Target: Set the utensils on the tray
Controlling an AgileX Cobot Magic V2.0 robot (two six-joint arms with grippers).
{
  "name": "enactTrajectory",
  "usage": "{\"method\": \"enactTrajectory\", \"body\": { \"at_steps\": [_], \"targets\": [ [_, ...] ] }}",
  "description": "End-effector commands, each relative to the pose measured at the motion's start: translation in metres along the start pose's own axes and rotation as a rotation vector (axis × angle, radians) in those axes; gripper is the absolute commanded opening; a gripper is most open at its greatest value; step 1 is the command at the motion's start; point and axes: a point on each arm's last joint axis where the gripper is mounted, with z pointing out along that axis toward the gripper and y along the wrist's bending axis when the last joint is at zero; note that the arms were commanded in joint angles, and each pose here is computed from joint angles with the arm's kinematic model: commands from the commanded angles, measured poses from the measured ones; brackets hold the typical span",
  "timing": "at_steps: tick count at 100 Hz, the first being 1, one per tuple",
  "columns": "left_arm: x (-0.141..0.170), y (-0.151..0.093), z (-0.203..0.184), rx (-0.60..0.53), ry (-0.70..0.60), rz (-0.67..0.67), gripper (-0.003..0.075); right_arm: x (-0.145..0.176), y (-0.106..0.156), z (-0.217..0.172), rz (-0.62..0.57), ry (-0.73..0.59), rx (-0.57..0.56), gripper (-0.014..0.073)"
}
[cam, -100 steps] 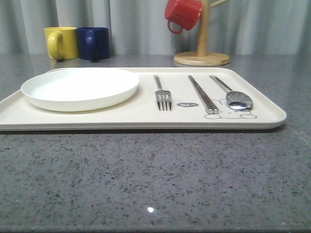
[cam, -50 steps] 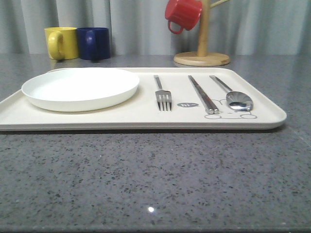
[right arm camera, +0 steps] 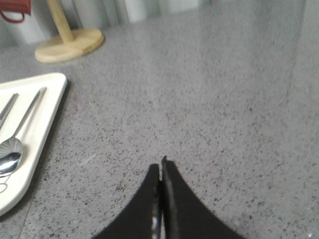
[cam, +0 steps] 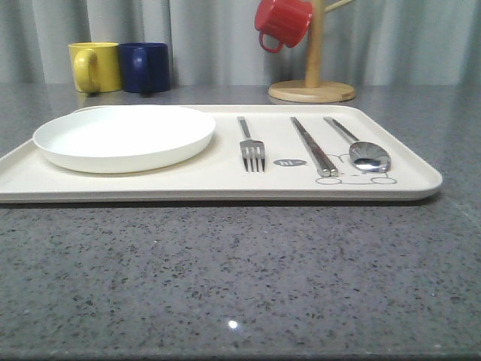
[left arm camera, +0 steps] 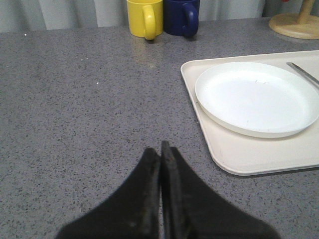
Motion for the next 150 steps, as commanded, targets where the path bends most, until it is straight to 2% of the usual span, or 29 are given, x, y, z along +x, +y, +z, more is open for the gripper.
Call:
{"method": "enactTrajectory", "body": {
  "at_steps": [1,7,13,18,34,59,150],
  "targets": [
    [-0.013,-0.001,-0.002,0.016,-0.084,-0.012,-0.0019,-0.008,0.002,-0.008,-0.117,-0.218,-0.039,-0.0067],
    [-0.013,-0.001,-0.002,0.016,-0.084,-0.012,-0.0019,-0.003,0.002,-0.012,-0.181,-0.301,-0.055,-0.0067],
    [-0.013,-0.001,-0.002,0.016,-0.084,-0.012,-0.0019,-0.001,0.003,-0.017,-0.181,-0.376,-0.074,-0.0067],
    [-0.013,-0.001,-0.002,0.016,-0.084,-0.012,-0.0019,0.005,0.002,-0.017,-0.170,-0.389,-0.078,-0.0067],
    [-0.013,-0.001,-0.002,0.016,-0.084,-0.012,-0.0019,0.019,-0.003,-0.012,-0.125,-0.277,-0.052,-0.0067],
    [-0.013,-0.001,-0.002,0.016,-0.084,-0.012,-0.0019,0.020,-0.003,-0.012,-0.222,-0.275,-0.039,-0.0067],
    [-0.013,-0.001,-0.002,0.016,-0.084,-0.012,-0.0019,0.021,-0.004,-0.011,-0.207,-0.254,-0.036,-0.0067]
  ]
}}
